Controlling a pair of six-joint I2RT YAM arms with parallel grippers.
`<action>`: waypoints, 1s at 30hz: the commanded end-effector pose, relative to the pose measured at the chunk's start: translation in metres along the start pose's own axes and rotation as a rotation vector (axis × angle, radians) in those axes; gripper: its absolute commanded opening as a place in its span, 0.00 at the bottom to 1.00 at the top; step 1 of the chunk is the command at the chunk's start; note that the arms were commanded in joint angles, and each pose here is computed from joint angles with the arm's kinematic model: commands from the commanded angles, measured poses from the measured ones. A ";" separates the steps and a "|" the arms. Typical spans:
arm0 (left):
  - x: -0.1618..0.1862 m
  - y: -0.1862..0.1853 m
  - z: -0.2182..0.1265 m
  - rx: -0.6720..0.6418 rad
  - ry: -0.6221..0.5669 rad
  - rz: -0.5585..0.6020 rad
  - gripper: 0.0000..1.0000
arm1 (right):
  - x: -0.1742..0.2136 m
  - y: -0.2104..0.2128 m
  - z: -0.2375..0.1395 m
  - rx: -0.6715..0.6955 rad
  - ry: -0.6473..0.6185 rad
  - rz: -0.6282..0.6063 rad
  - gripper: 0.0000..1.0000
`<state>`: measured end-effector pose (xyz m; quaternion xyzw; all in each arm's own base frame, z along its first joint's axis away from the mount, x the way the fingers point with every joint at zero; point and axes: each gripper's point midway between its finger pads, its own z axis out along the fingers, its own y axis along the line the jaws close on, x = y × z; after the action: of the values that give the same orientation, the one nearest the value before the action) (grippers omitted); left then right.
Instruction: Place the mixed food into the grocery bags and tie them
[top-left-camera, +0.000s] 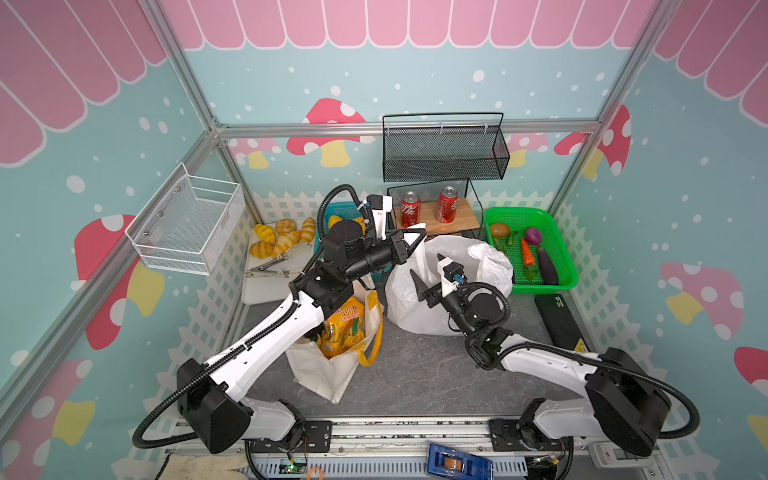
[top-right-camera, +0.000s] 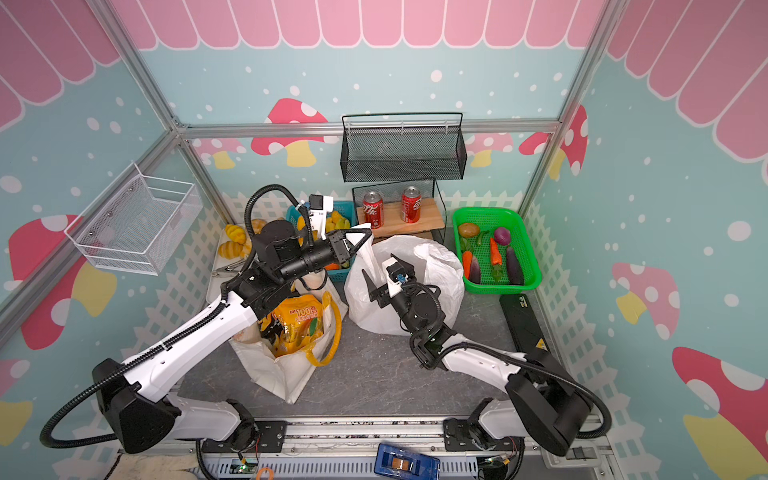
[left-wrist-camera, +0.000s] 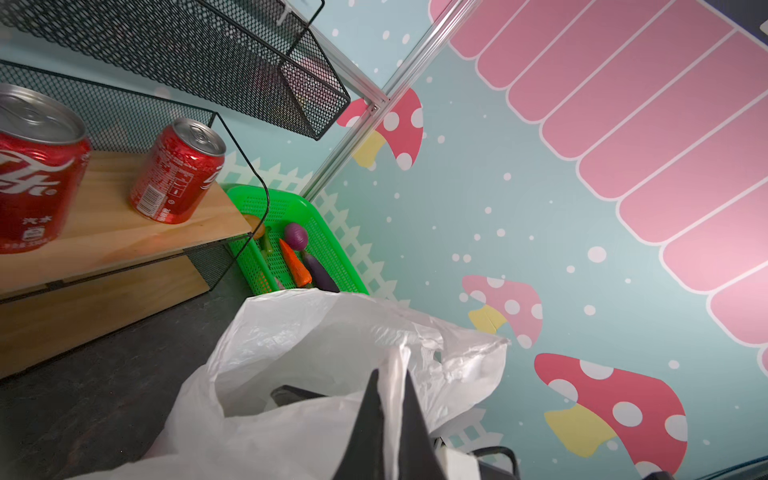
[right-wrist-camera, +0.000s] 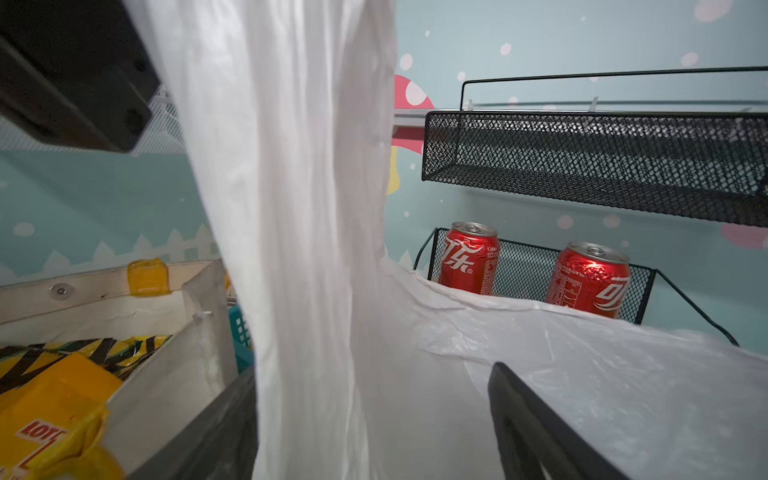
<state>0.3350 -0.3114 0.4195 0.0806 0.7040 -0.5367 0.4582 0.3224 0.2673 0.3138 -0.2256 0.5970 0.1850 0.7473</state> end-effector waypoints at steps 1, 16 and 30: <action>-0.013 -0.007 -0.010 0.011 -0.021 0.036 0.00 | -0.006 0.019 -0.003 -0.141 0.112 -0.098 0.86; -0.026 0.008 -0.017 -0.047 -0.024 0.071 0.00 | -0.114 0.009 -0.055 -0.313 0.280 -0.234 0.84; -0.025 0.015 -0.020 -0.076 -0.010 0.090 0.00 | -0.092 -0.061 -0.100 -0.146 0.381 -0.108 0.84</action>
<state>0.3533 -0.2857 0.4064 0.0819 0.7312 -0.4862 0.4715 0.2585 0.1615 0.4112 -0.3373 0.6802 0.1276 0.6382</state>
